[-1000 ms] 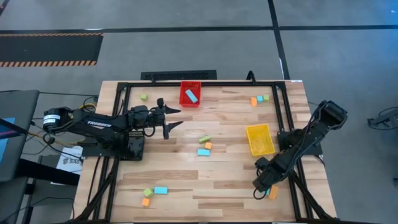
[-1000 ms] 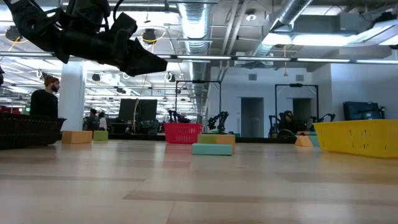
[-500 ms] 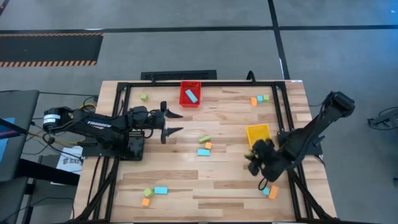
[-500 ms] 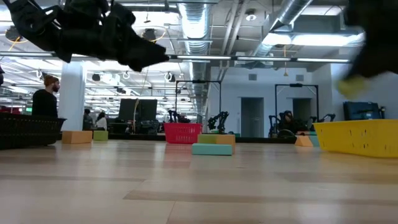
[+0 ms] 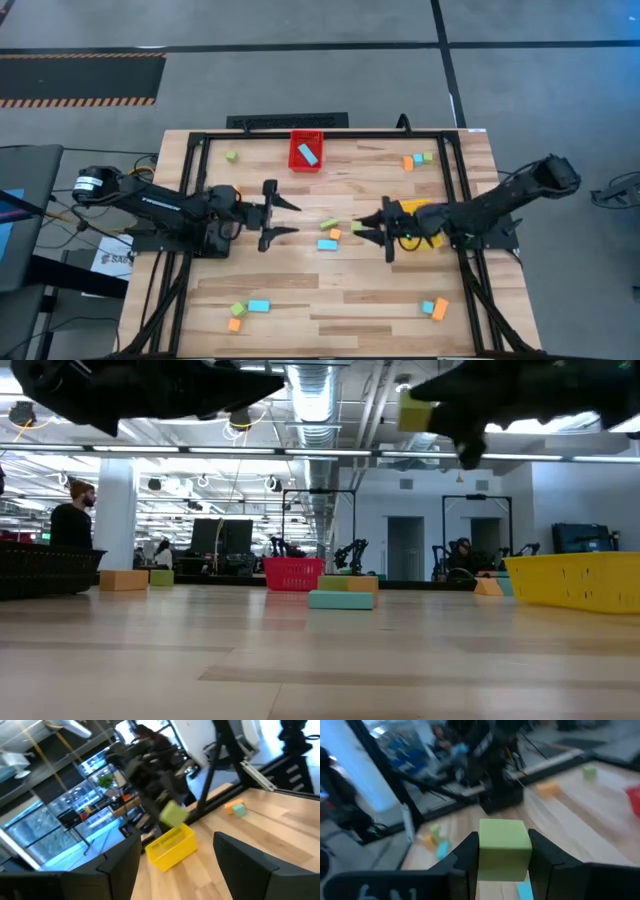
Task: Sort & place blocks by color
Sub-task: Put the light green block into the black bin
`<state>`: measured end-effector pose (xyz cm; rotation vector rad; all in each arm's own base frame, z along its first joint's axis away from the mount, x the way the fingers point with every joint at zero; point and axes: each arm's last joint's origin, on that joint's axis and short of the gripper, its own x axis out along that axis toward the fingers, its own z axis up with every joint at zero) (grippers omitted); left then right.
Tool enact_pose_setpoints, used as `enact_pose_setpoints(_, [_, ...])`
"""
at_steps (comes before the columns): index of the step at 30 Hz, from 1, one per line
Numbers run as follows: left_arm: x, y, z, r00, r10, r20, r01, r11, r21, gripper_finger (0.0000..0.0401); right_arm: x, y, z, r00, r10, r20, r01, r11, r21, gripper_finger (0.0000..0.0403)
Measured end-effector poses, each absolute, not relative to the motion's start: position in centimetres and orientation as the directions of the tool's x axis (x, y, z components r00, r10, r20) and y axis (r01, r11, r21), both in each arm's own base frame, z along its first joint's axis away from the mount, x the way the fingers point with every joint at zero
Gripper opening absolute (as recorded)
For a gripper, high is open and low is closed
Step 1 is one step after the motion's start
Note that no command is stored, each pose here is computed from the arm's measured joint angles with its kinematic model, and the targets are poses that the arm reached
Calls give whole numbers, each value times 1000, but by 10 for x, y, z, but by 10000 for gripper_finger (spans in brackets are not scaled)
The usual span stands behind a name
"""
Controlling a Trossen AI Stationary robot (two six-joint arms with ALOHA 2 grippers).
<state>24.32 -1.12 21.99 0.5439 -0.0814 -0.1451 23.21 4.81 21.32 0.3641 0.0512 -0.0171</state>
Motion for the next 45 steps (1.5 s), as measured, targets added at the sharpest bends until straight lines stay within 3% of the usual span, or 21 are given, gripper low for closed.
enact_pose_setpoints(9, [290, -19, 208, 996, -90, -25, 87, 794, 601, 239, 271, 23, 201, 990, 122, 76, -141, 924, 355, 127])
enact_pose_setpoints(17, [311, -22, 201, 993, -101, -63, 118, 763, 636, 239, 299, 24, 193, 984, 171, 51, -178, 918, 355, 128])
enact_pose_setpoints(32, [312, -23, 202, 995, -71, -69, 99, 744, 661, 239, 305, 1, 195, 998, 21, 61, -48, 876, 479, 128])
enact_pose_setpoints(40, [312, -20, 202, 997, 35, -69, 22, 730, 683, 238, 304, -1, 198, 995, 8, 99, -56, 870, 490, 129])
enact_pose_setpoints(45, [312, -19, 203, 996, 77, -51, -20, 725, 688, 207, 304, -1, 200, 993, 5, 119, -63, 869, 492, 129])
